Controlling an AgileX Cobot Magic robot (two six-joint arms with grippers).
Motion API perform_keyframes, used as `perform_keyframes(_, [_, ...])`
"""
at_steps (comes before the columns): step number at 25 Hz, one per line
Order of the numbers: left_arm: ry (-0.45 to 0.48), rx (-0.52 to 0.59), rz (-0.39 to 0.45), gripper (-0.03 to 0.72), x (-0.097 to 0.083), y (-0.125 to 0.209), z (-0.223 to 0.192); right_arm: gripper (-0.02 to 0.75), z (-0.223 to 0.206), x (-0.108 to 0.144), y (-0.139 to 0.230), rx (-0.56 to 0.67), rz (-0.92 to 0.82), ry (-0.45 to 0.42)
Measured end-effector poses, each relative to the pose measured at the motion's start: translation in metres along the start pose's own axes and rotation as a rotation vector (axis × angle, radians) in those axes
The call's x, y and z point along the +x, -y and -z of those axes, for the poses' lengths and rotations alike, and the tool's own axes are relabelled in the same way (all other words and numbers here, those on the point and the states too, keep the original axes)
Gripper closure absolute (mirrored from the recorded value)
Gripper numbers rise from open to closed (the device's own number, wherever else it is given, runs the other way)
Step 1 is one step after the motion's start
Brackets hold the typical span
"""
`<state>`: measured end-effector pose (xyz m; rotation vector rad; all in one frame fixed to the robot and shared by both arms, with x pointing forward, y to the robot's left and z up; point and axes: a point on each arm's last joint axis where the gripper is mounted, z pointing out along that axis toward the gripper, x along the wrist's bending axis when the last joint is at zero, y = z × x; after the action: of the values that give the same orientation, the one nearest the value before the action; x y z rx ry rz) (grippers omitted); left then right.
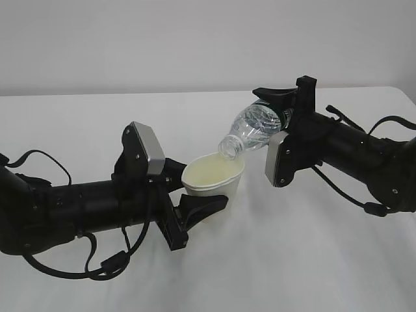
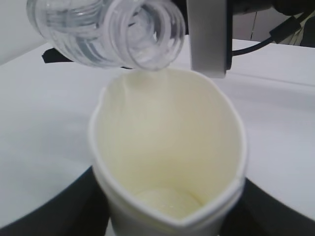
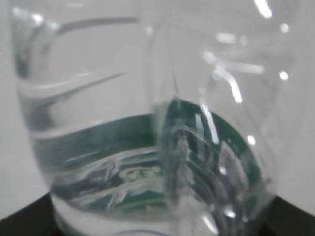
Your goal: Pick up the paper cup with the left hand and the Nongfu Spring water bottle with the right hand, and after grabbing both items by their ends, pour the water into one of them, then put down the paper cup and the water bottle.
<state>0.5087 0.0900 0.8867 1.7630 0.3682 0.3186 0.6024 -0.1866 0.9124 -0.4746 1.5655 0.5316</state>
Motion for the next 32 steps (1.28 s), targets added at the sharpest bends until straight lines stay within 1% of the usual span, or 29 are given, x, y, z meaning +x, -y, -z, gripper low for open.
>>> perform_keyframes(18, [0.0, 0.0, 0.0, 0.269, 0.0, 0.0, 0.0, 0.262, 0.0, 0.0, 0.0, 0.0, 0.024, 0.0])
perform_keyframes(32, [0.017, 0.004, -0.009, 0.273, -0.0015, 0.0003, 0.0, 0.262, 0.0, 0.0, 0.0, 0.0, 0.025, 0.0])
